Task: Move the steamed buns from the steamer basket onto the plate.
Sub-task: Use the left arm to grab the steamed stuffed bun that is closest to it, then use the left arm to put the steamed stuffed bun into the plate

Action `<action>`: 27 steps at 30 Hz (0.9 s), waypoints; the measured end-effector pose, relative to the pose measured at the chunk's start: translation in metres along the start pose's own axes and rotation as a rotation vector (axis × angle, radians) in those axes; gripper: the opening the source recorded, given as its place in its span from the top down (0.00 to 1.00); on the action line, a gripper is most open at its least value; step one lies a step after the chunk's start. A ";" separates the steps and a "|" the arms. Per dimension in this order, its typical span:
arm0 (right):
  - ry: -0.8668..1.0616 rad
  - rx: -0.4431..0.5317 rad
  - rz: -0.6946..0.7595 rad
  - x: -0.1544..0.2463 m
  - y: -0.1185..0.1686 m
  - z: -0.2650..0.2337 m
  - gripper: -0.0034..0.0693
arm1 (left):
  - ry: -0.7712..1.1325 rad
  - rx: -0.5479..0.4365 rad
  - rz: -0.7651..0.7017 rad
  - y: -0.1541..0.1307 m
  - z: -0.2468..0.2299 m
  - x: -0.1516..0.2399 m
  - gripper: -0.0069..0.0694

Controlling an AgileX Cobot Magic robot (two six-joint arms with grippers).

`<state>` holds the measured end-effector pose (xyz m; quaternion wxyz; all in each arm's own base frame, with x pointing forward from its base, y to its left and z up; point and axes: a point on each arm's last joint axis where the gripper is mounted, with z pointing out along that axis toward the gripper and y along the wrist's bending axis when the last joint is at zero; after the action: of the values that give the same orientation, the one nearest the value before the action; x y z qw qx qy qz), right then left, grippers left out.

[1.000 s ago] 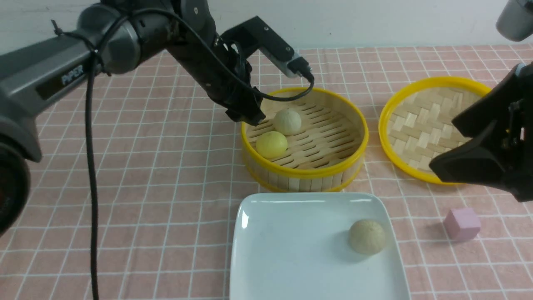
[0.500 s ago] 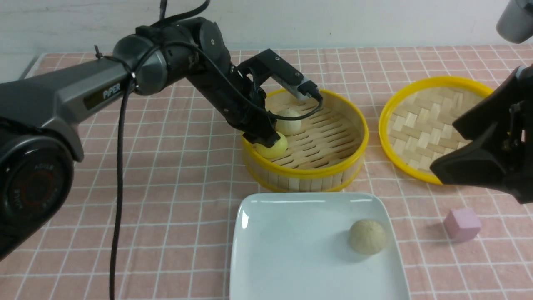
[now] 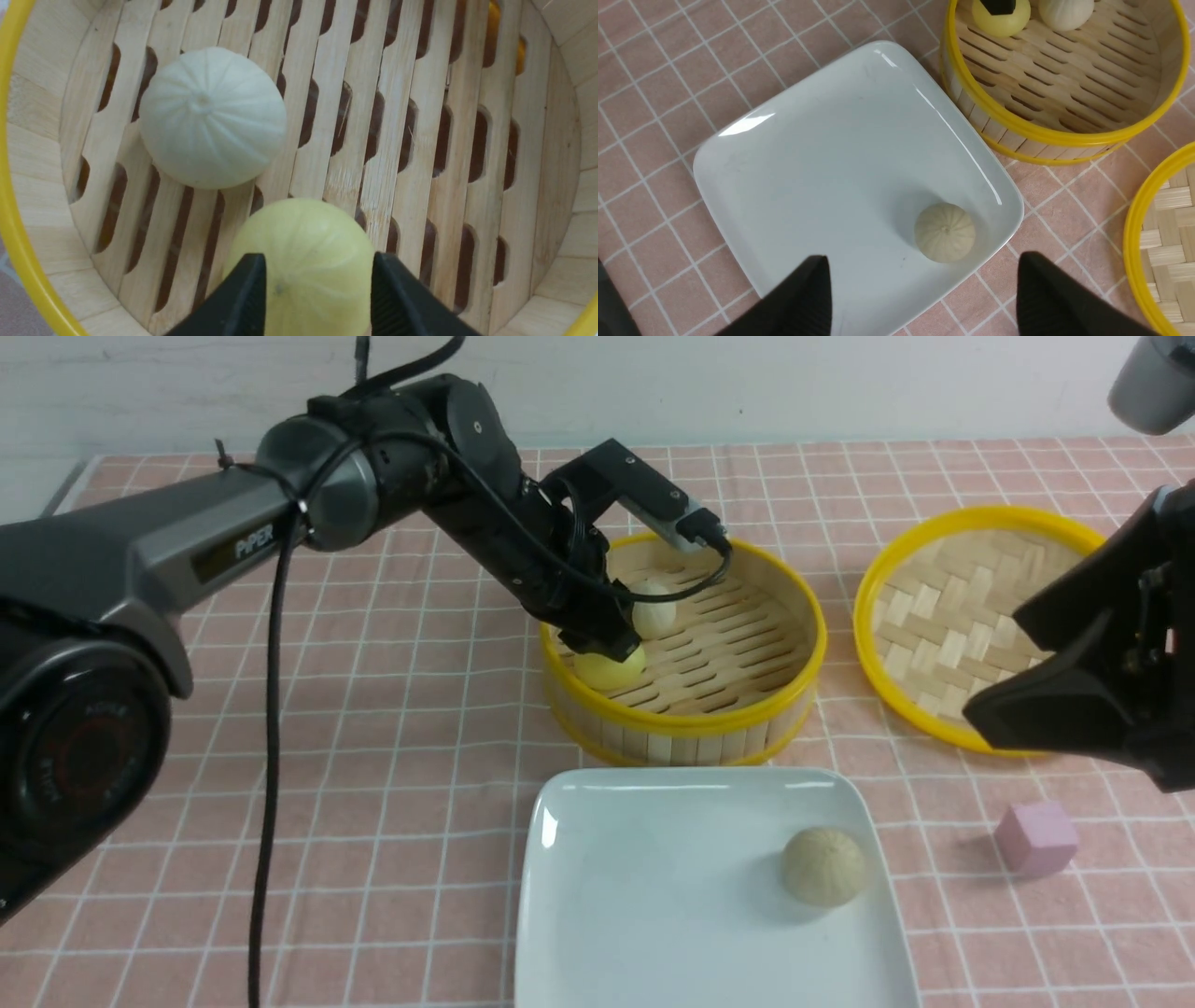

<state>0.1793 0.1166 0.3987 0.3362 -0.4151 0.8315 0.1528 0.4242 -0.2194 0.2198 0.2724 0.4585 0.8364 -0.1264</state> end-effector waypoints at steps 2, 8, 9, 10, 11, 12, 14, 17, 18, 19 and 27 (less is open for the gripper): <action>0.000 0.000 0.000 0.000 0.000 0.000 0.25 | 0.010 0.005 -0.003 0.000 0.005 0.002 0.47; 0.000 0.000 0.000 0.000 0.000 0.000 0.26 | -0.004 -0.009 -0.006 0.002 0.008 0.002 0.53; 0.000 0.000 0.000 0.000 0.000 0.000 0.26 | -0.006 -0.009 -0.007 0.002 0.008 0.002 0.53; 0.000 0.000 0.000 0.000 0.000 0.000 0.27 | -0.008 -0.012 -0.009 0.003 0.009 0.002 0.60; 0.000 0.000 0.000 0.000 0.000 0.000 0.27 | -0.005 -0.010 -0.011 0.003 0.011 0.003 0.66; 0.000 0.000 0.000 0.000 0.000 0.000 0.27 | -0.006 -0.011 -0.011 0.003 0.011 0.003 0.67; 0.000 0.000 0.000 0.000 0.000 0.000 0.27 | 0.000 -0.007 -0.015 0.003 0.016 0.005 0.80; -0.004 -0.005 0.003 0.000 0.000 0.000 0.27 | -0.002 -0.004 -0.022 0.003 0.019 0.006 0.87; -0.007 -0.005 0.004 -0.001 0.000 0.000 0.27 | -0.005 -0.003 -0.025 0.003 0.019 0.005 0.88; -0.014 -0.008 0.007 -0.001 0.001 0.000 0.27 | -0.008 -0.003 -0.026 0.003 0.018 0.004 0.88; -0.020 -0.008 0.009 -0.002 0.001 0.000 0.27 | -0.022 -0.034 0.041 -0.003 -0.043 -0.016 0.88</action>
<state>0.1796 0.1181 0.3998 0.3420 -0.4110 0.8294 0.1618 0.4142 -0.2127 0.2638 0.2920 0.4694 0.8258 -0.1115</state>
